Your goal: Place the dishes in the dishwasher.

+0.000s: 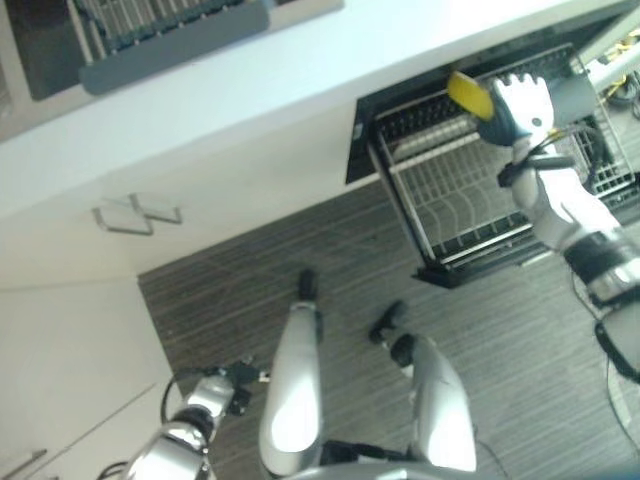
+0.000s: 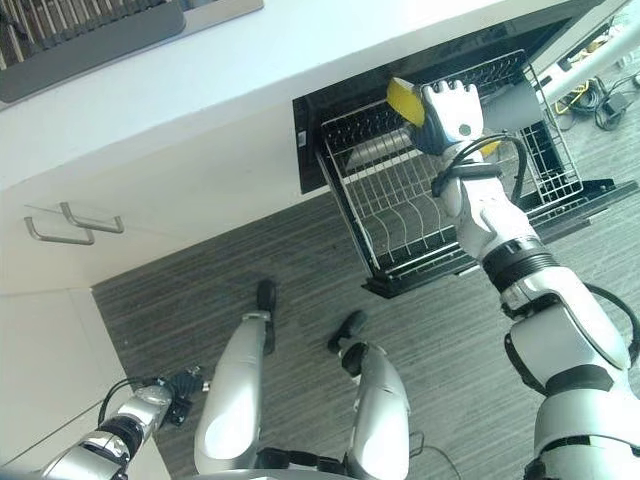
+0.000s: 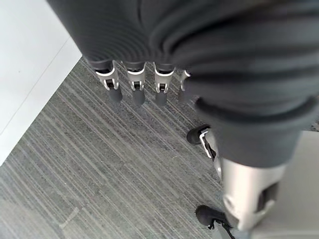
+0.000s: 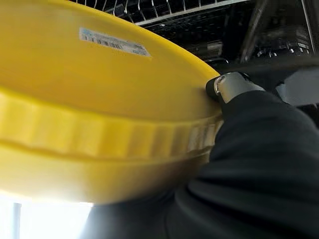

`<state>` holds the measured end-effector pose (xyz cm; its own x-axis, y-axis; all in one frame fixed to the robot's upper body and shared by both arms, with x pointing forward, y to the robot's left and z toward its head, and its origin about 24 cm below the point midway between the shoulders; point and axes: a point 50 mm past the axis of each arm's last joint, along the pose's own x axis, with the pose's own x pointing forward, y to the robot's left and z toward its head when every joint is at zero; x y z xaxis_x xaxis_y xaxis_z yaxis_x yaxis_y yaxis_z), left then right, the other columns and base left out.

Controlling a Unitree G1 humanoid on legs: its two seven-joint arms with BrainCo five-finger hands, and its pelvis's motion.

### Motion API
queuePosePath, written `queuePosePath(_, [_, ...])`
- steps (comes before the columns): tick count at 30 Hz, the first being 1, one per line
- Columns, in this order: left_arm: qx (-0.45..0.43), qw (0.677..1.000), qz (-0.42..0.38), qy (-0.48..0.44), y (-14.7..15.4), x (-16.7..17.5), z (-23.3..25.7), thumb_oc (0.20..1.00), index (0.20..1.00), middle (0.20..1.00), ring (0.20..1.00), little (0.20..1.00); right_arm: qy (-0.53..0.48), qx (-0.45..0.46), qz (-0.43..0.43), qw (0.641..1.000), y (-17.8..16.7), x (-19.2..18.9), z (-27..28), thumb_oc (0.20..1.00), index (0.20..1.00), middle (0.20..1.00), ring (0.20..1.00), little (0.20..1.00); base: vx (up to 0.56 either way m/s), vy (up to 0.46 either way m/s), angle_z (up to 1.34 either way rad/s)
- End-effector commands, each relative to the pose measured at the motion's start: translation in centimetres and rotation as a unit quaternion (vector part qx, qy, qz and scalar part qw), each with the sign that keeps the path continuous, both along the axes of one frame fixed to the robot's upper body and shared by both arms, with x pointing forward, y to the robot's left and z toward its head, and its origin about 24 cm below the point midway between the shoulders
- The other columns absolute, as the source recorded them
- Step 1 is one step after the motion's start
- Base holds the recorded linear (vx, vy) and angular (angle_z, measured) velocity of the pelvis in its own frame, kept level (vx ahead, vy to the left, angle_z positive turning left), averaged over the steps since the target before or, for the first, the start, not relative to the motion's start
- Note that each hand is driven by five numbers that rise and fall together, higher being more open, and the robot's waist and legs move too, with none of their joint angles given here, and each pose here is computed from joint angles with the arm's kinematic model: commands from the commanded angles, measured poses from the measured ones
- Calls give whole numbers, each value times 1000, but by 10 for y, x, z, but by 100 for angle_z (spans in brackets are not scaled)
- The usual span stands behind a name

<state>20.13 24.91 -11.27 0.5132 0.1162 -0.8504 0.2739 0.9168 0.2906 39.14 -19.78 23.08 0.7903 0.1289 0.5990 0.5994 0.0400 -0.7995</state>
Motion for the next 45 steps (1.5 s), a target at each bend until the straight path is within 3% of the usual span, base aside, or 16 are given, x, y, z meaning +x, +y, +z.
queuePosePath(1, [9, 999, -45, -2, -10, -2, -3, 1000, 1000, 1000, 1000, 1000, -128, -32, -27, 991, -9, -7, 44, 200, 200, 200, 200, 200, -11, 18, 6])
queuePosePath(12, [-58, 997, -52, -29, -39, -3, -6, 1000, 1000, 1000, 1000, 1000, -135, 13, -120, 984, -32, -3, 20, 200, 200, 200, 200, 200, -13, 62, 13])
queuePosePath(24, [-112, 991, -52, -43, -67, -1, -5, 1000, 1000, 1000, 1000, 1000, -145, 133, -279, 940, -79, -16, -17, 200, 200, 200, 200, 200, -41, 57, -4])
queuePosePath(45, [-144, 987, -41, -52, -86, 4, -1, 1000, 1000, 1000, 1000, 1000, -152, 163, -237, 946, -57, -10, -6, 200, 200, 200, 200, 200, -9, 14, -1])
